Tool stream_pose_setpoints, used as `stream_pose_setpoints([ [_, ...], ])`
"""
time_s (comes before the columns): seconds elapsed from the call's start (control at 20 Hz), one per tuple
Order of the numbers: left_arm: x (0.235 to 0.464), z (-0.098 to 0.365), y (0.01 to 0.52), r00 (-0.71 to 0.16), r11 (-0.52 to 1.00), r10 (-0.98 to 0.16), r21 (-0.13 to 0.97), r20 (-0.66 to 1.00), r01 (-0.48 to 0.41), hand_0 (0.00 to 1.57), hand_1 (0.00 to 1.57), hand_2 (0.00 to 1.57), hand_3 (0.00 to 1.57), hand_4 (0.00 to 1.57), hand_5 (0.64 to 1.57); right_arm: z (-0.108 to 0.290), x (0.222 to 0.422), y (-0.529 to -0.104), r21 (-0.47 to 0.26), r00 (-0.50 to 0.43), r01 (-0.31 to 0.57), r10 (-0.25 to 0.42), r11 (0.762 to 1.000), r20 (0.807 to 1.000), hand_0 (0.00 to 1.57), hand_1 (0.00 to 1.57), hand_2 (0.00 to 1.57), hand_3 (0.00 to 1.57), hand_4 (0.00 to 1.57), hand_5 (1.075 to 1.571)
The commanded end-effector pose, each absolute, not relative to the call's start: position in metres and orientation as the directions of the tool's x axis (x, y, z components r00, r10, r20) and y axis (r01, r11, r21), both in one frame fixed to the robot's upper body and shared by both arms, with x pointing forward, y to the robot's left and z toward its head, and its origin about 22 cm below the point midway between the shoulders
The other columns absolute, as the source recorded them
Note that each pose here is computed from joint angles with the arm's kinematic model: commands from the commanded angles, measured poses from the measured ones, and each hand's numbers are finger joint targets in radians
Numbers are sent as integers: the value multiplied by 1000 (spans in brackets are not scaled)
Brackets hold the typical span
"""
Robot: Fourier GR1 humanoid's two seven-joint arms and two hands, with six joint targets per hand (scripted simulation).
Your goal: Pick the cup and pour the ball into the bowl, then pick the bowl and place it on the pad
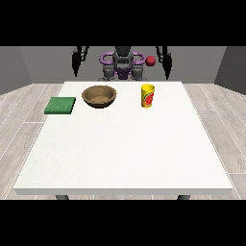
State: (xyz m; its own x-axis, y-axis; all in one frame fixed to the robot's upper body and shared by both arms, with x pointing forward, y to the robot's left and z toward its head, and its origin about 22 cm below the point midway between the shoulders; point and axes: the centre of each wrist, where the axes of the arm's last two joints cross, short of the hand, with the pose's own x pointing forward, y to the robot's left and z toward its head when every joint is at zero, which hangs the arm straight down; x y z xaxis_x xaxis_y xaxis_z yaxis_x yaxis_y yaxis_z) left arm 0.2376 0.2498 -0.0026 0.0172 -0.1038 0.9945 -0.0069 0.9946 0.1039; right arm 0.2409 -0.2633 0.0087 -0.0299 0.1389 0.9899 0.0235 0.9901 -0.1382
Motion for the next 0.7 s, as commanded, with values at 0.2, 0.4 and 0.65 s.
stream_pose_setpoints([
  [0.2,240,28,256,-14,992,-130,130,991,5,0,0,0,0,0,1557,37,241,-274,-173,-39,27,174,985,984,0,0,0,0,0,1569],
  [0.4,264,80,261,-87,998,55,-56,995,-15,0,0,0,0,0,1557,45,236,-333,-34,-48,-4,34,999,998,0,0,0,0,0,1570],
  [0.65,260,71,295,-174,998,24,-34,984,-59,0,0,0,0,0,1547,60,236,-337,-5,-114,-10,4,1000,993,0,0,0,0,0,1570],
])
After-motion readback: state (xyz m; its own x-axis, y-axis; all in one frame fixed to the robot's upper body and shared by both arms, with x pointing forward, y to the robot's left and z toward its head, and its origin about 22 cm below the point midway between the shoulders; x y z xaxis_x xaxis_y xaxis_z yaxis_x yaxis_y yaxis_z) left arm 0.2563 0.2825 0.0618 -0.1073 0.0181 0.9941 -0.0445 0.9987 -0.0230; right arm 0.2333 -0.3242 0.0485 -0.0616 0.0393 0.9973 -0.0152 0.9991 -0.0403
